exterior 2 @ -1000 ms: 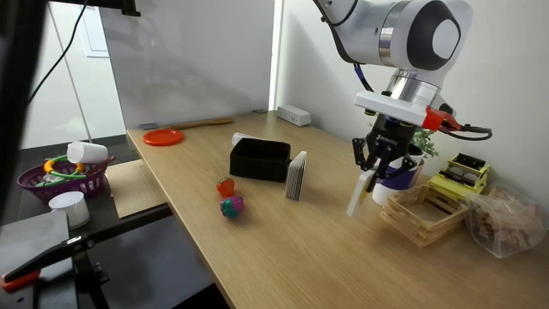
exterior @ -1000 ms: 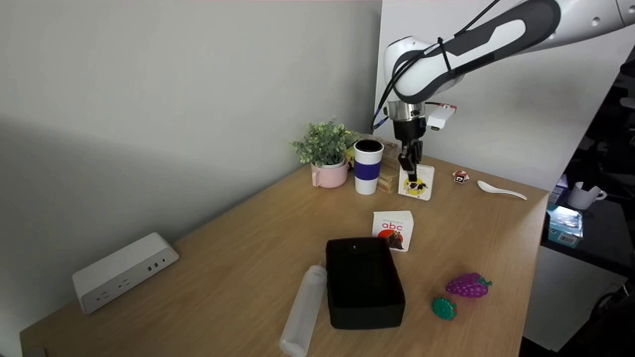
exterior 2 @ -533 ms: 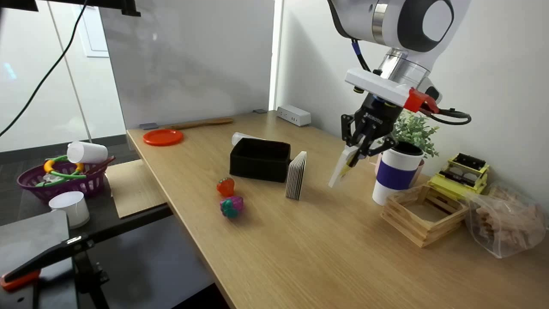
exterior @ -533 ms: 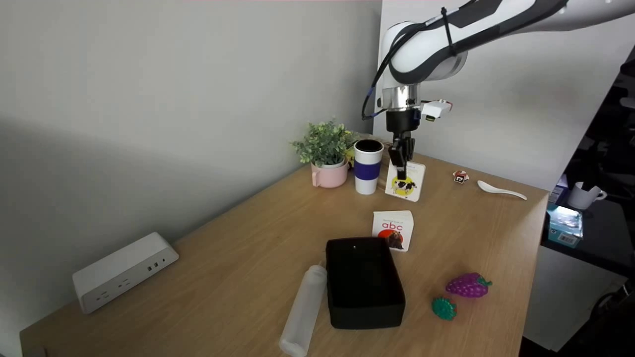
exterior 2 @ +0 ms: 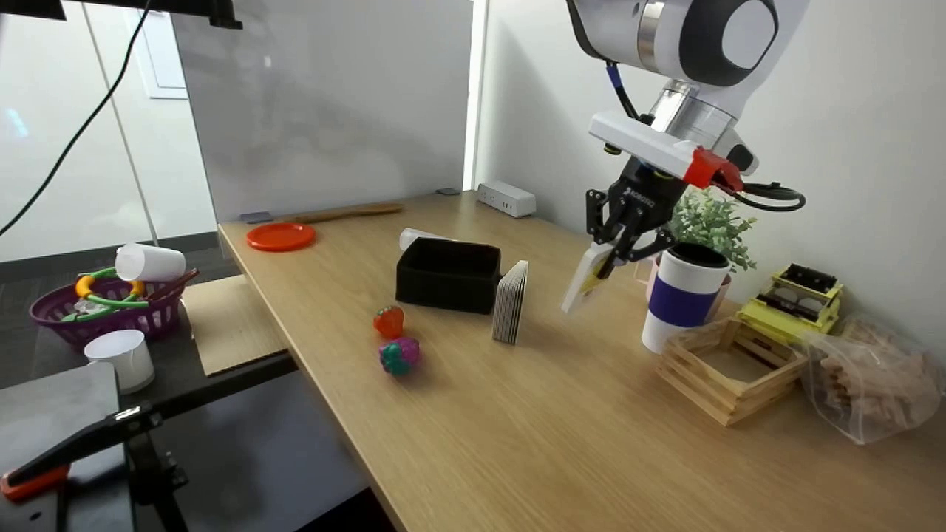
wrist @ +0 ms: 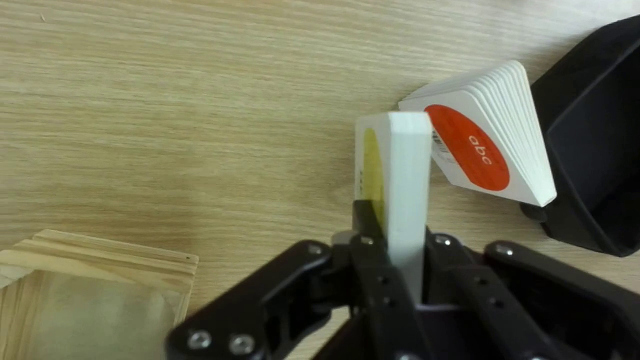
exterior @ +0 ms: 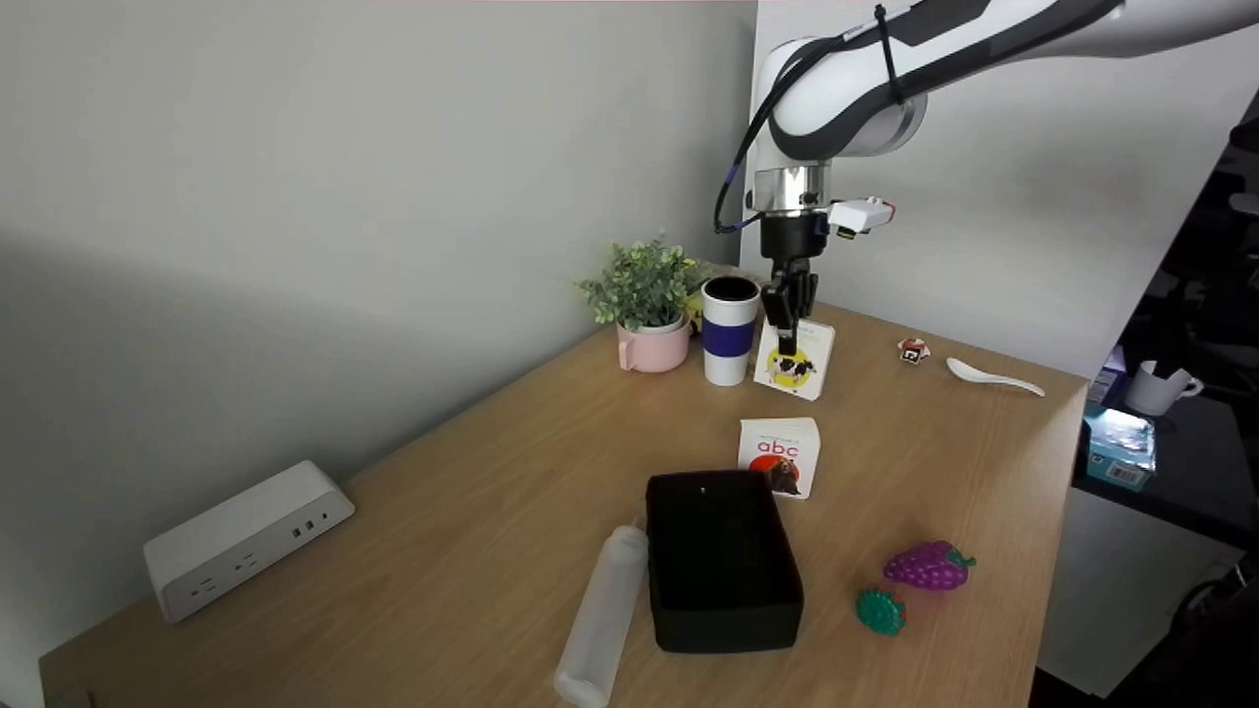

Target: Put the yellow and orange books in the black box

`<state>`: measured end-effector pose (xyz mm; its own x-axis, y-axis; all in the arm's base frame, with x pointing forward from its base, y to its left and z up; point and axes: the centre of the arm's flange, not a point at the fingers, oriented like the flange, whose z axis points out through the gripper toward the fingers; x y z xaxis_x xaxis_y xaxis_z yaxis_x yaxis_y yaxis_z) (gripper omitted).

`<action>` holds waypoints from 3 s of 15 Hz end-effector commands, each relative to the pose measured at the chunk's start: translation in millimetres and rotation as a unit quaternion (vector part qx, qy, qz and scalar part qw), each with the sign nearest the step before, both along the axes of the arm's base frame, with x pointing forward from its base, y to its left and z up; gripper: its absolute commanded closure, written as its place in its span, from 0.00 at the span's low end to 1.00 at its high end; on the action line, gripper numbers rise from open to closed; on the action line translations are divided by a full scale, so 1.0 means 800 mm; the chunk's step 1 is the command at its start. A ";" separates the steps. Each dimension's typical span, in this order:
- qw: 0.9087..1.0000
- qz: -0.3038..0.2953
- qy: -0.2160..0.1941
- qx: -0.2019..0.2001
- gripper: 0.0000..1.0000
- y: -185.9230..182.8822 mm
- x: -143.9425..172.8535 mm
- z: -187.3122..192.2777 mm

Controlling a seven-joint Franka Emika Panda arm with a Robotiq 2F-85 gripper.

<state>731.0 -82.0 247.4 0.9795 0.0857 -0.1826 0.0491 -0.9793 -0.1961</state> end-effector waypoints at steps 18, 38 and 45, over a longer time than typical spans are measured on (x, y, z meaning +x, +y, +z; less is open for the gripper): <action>0.940 0.321 0.098 0.063 0.96 0.080 -0.063 0.121; 0.907 0.388 0.151 -0.066 0.96 0.273 -0.028 0.045; 0.911 0.405 0.072 -0.032 0.96 0.281 -0.019 0.053</action>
